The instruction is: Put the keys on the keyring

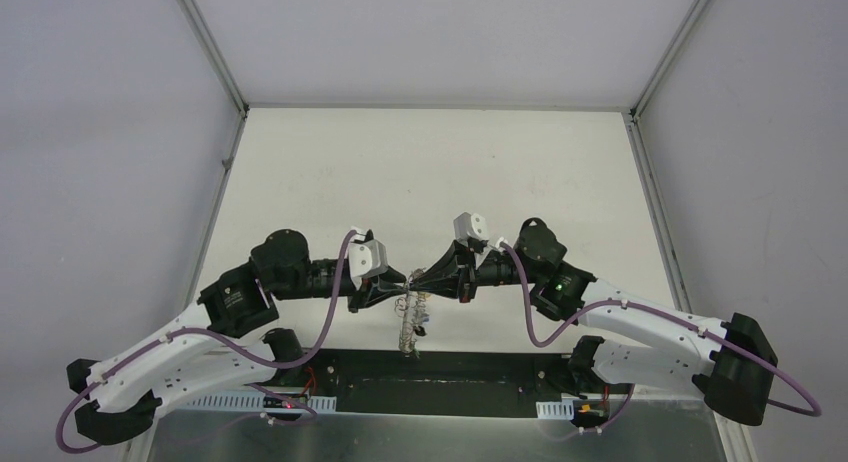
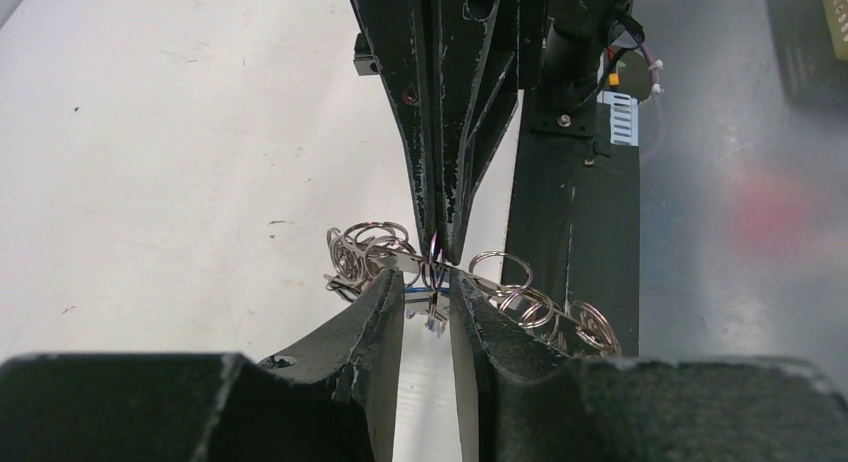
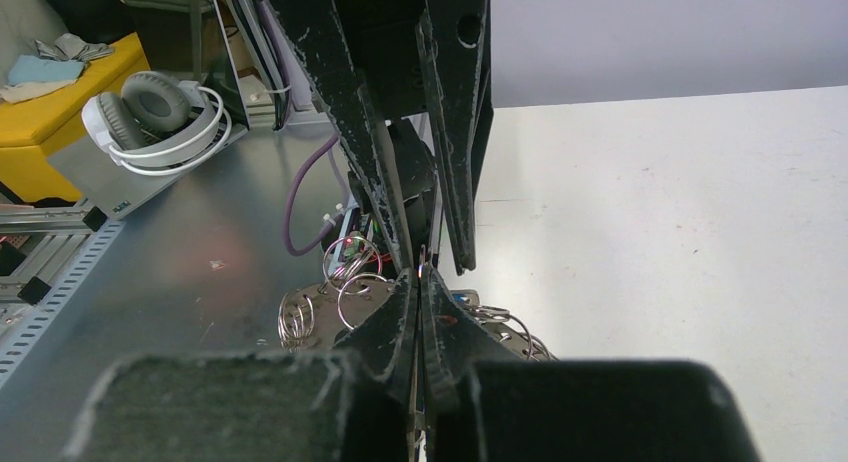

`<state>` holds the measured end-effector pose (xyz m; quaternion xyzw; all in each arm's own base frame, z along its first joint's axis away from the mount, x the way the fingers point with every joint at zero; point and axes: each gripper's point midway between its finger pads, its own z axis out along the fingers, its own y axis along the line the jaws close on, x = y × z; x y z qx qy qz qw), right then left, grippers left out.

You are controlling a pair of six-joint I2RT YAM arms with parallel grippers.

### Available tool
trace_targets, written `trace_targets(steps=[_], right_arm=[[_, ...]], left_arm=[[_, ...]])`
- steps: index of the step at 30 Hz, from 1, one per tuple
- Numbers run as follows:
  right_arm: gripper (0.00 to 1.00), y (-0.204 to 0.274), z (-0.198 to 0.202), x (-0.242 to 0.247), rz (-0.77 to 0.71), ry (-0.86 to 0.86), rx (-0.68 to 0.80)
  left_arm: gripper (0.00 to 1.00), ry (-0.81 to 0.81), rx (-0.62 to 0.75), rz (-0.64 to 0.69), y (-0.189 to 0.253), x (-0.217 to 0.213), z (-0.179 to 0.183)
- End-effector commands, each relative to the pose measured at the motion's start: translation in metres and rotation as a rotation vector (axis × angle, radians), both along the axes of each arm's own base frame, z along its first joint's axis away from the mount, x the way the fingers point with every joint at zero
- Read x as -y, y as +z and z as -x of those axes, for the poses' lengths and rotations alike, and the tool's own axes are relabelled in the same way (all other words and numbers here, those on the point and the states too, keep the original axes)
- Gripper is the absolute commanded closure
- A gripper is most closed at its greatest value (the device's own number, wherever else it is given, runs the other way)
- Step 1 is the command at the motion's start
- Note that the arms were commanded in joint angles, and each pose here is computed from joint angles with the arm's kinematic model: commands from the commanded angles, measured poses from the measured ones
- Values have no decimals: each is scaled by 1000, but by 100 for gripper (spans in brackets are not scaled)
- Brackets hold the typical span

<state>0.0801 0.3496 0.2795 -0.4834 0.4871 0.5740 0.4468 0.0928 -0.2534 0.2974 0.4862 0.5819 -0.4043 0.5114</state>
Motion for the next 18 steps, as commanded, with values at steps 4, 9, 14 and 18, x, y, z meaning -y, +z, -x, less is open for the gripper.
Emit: trace_targets(steps=[4,9,14,18], right_arm=[[100,33,5,4,-106,15,73],[100,31,5,3,-102,15,70],[100,29,5,3,-98,14,68],[100,28,5,3,-97,14,65]], left_arm=[[75,-58,-4,5,8,9,6],[77,-66,15,29,15,11,6],[77,-61,30,61,24,10,6],[80,-59,30,70,25,9,7]])
